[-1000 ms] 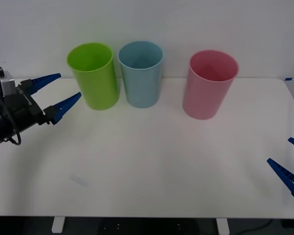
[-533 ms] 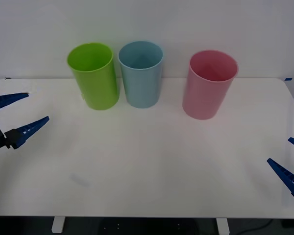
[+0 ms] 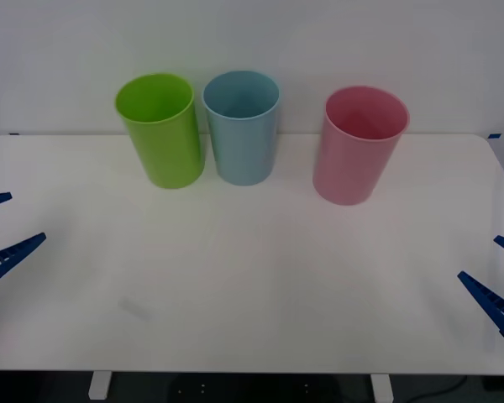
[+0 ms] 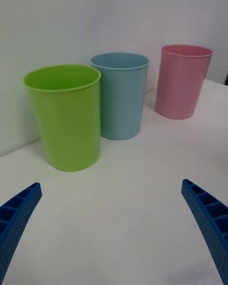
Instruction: Grasp the object on the table and drop it into the matching bin: aluminum can to the light blue bin, PET bottle to the pink bin.
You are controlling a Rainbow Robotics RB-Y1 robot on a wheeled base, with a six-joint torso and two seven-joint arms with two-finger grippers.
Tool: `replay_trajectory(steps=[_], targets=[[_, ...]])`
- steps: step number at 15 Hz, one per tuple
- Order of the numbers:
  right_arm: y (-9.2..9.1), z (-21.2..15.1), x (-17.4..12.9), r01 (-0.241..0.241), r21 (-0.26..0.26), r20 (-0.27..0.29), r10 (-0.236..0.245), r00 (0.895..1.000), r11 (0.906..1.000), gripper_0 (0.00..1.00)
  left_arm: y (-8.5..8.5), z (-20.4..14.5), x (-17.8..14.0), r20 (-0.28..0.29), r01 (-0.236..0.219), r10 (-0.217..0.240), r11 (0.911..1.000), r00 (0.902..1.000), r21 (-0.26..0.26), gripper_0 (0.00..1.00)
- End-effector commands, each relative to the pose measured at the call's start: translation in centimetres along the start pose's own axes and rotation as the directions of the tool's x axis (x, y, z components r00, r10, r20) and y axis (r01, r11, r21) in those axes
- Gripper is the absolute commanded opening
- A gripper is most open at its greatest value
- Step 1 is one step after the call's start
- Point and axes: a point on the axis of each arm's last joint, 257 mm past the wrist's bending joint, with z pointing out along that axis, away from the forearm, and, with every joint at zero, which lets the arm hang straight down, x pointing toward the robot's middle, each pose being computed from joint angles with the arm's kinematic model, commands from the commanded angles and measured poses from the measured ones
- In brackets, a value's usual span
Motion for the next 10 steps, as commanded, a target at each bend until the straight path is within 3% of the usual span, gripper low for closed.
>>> replay_trajectory(steps=[1,4,10], targets=[[0.0,0.0,0.0,0.0,0.0,0.0,0.0,1.0,1.0,1.0,-0.1,-1.4,0.48,0.007,0.039,-0.039,0.9991,0.9992,-0.018,1.0],[0.0,0.0,0.0,0.0,0.0,0.0,0.0,1.0,1.0,1.0,-0.43,-2.05,0.6,0.022,0.074,-0.074,0.9971,0.997,-0.019,1.0],[0.0,0.0,0.0,0.0,0.0,0.0,0.0,1.0,1.0,1.0,-0.79,-1.91,1.01,0.014,0.09,-0.09,0.9959,0.9959,-0.011,1.0]])
